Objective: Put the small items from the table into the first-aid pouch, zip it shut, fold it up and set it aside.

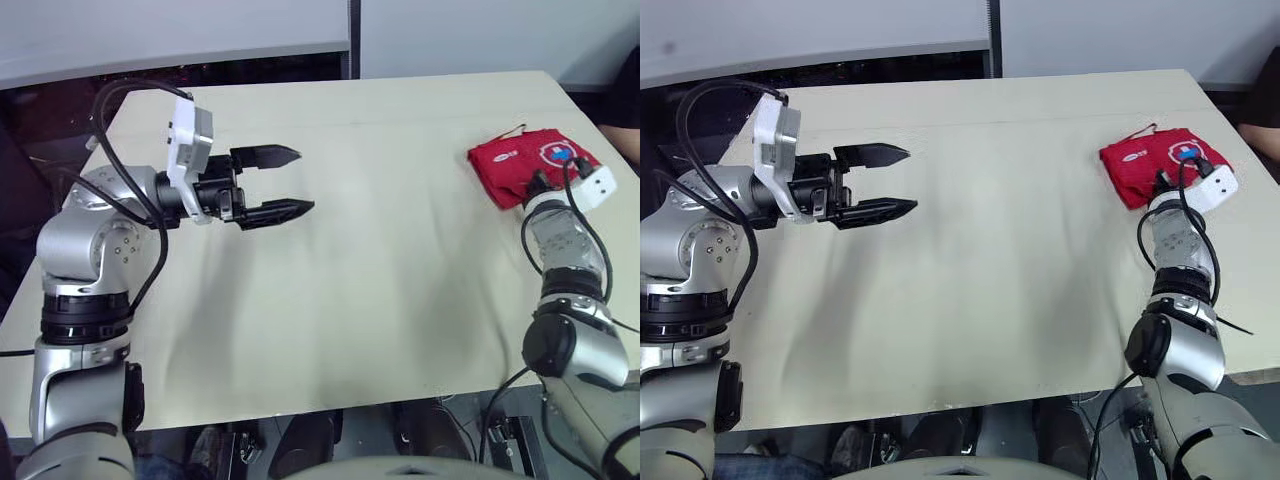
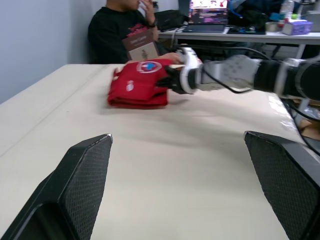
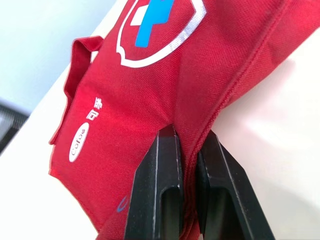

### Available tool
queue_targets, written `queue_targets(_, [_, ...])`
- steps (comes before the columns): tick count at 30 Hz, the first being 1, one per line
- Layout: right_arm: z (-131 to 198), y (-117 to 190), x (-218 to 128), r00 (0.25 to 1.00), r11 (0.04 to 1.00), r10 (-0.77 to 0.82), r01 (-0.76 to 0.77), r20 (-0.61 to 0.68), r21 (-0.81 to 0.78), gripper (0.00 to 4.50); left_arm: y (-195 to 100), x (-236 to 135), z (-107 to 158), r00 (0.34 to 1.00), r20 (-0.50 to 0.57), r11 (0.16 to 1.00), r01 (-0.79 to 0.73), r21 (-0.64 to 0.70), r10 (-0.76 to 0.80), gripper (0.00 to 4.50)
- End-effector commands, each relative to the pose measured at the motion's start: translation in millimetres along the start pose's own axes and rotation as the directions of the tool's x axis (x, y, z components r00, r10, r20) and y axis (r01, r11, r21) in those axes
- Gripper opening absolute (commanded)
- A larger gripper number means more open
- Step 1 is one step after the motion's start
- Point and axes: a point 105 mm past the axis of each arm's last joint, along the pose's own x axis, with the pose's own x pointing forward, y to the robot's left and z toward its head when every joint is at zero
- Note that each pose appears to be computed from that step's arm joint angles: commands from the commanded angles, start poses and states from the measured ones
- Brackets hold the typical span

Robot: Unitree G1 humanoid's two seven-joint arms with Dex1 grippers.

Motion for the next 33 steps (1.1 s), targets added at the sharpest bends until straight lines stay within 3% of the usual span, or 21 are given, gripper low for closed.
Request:
queue_targets(1, [-4, 3, -4, 0.999, 0.995, -0.020, 0.023, -0.028, 0.098, 0.05, 1, -1, 10, 1.000, 0.014, 0.998, -0.012, 0.059, 0.011, 4.50])
queue_targets(3, [-12, 15, -7, 0.996, 0.993, 0.048, -0.040, -0.070, 0.112, 0.05, 1, -1, 9, 1.000, 0.012, 0.998, -0.012, 0.060, 0.011, 4.50])
queue_targets(4, [-14, 19, -9, 0.993, 0.991, 0.076, -0.066, -0.090, 0.116, 0.80, 0, -1, 8, 1.000, 0.010, 0.998, -0.011, 0.060, 0.010, 4.50])
queue_targets(9, [-16, 14, -17, 0.981, 0.992, 0.113, -0.104, -0.159, 0.066, 2.80, 0, -4, 4, 1.000, 0.000, 0.998, -0.012, 0.055, 0.012, 4.50])
queue_targets(13, [-18, 11, -40, 0.947, 0.973, 0.195, -0.220, -0.255, -0.072, 4.34, -2, -10, -10, 0.999, -0.031, 0.999, -0.041, 0.017, 0.041, 4.50])
queue_targets(17, [-23, 14, -76, 0.882, 0.896, 0.298, -0.391, -0.366, -0.212, 4.43, -12, -16, -29, 0.996, -0.065, 0.997, -0.061, -0.051, 0.057, 4.50])
queue_targets(19, [-21, 16, -95, 0.839, 0.790, 0.367, -0.509, -0.401, -0.341, 4.43, -15, -21, -41, 0.992, -0.073, 0.990, -0.106, -0.098, 0.099, 4.50])
queue_targets(22, [-28, 7, -123, 0.732, 0.480, 0.466, -0.680, -0.497, -0.554, 4.43, -21, -31, -75, 0.974, -0.156, 0.972, -0.186, -0.141, 0.163, 4.50])
queue_targets(24, [-38, -4, -143, 0.633, 0.288, 0.501, -0.765, -0.590, -0.577, 4.43, -28, -42, -100, 0.959, -0.201, 0.955, -0.238, -0.180, 0.201, 4.50])
queue_targets(26, [-43, -18, -161, 0.547, 0.159, 0.523, -0.816, -0.653, -0.556, 4.43, -37, -53, -116, 0.944, -0.226, 0.940, -0.283, -0.190, 0.239, 4.50])
queue_targets(29, [-41, -32, -175, 0.480, 0.061, 0.522, -0.845, -0.705, -0.531, 4.43, -52, -58, -127, 0.931, -0.262, 0.919, -0.316, -0.238, 0.252, 4.50])
queue_targets(33, [-25, -43, -179, 0.453, 0.032, 0.548, -0.851, -0.703, -0.524, 4.43, -74, -58, -135, 0.923, -0.295, 0.919, -0.320, -0.229, 0.248, 4.50])
